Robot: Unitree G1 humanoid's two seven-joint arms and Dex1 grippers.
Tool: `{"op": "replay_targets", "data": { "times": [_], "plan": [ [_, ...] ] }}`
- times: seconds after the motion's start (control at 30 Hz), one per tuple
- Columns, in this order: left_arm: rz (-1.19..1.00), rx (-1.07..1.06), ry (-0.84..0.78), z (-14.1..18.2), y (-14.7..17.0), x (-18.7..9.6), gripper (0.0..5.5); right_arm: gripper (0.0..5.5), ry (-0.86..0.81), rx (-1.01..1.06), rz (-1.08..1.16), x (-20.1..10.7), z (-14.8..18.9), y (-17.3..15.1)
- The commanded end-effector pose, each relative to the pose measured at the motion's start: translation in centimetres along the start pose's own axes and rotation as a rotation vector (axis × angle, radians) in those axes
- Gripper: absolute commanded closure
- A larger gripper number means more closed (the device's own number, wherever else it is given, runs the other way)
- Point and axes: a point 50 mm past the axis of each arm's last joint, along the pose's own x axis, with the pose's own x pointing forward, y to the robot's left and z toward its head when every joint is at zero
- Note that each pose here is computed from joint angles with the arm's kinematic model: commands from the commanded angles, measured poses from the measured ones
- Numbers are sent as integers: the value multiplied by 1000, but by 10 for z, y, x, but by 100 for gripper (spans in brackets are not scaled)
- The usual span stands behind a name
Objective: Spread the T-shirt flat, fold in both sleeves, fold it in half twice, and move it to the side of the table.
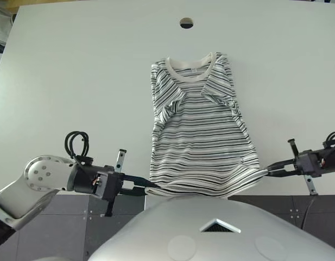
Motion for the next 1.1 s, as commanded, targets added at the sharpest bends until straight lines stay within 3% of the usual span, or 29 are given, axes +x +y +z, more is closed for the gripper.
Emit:
{"op": "replay_targets", "data": {
  "times": [0.03,0.37,0.63,0.9,1.1],
  "plan": [
    [41,31,-3,5,7,-1,538,540,-42,-31,-46,-7,15,-6],
    [692,382,117,-14,104,-38,538,540,-143,-299,-547,-8,28,-81],
    [924,392,123,-21,165,-44,538,540,-98,-413,-921,-3,29,-151],
    [996,311,239,-53,196,-49,538,540,103,-425,-961,9,5,-183],
    [1057,244,228,-65,208,-54,519,540,165,-409,-1051,19,1,-204]
  ]
}}
